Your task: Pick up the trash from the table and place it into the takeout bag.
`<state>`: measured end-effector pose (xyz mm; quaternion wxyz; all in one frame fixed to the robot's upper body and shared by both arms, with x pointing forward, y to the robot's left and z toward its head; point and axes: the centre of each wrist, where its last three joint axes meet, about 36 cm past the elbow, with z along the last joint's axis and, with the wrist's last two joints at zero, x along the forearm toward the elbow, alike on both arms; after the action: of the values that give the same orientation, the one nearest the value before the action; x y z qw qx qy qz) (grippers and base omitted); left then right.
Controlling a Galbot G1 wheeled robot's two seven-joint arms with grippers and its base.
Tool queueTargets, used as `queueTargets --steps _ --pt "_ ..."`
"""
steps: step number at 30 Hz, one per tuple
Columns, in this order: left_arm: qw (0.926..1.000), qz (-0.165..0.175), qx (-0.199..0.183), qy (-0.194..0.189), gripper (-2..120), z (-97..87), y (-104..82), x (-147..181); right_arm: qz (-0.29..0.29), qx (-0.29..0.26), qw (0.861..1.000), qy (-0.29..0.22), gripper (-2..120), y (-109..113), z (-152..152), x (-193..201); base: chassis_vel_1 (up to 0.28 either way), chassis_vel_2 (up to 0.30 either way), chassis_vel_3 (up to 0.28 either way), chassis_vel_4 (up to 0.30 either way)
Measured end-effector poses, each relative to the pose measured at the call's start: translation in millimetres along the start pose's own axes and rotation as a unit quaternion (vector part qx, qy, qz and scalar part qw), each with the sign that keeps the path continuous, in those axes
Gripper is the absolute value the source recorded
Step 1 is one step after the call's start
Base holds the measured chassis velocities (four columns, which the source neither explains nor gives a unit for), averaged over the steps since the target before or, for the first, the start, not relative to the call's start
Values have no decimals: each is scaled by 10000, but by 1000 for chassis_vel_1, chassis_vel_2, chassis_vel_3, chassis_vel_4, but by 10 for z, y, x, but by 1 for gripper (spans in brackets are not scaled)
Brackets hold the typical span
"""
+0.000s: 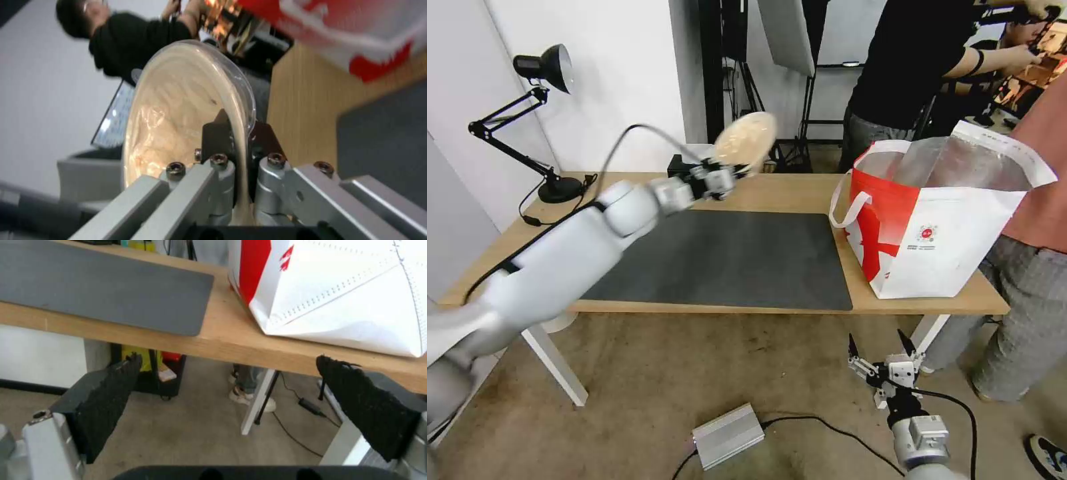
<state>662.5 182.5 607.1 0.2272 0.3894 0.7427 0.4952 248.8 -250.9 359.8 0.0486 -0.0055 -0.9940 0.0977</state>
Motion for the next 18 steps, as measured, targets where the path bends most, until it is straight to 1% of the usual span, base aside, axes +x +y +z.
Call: queueTargets --steps 1,2,4,9,11,15,18 --pt "10000 0 0 0 1 0 0 0 0 0 10000 0 100 0 0 0 0 0 0 0" --pt "9999 42 -57 -105 1 -93 21 -159 4 11 10000 7 100 0 3 7 0 0 0 0" --pt "9997 77 -127 -181 1 -181 53 -299 7 25 10000 15 100 -3 7 15 0 0 0 0" --pt "9993 158 -236 -245 1 -309 85 -522 14 42 10000 32 100 -1 20 17 0 0 0 0" --pt "9992 176 -243 -262 1 -341 80 -568 16 44 10000 39 100 0 24 17 0 0 0 0" --pt "9984 297 -325 -359 1 -524 32 -816 34 70 9999 66 100 -8 43 25 0 0 0 0" --pt "9980 342 -370 -387 1 -575 19 -894 47 78 9999 70 100 -15 45 28 0 0 0 0"
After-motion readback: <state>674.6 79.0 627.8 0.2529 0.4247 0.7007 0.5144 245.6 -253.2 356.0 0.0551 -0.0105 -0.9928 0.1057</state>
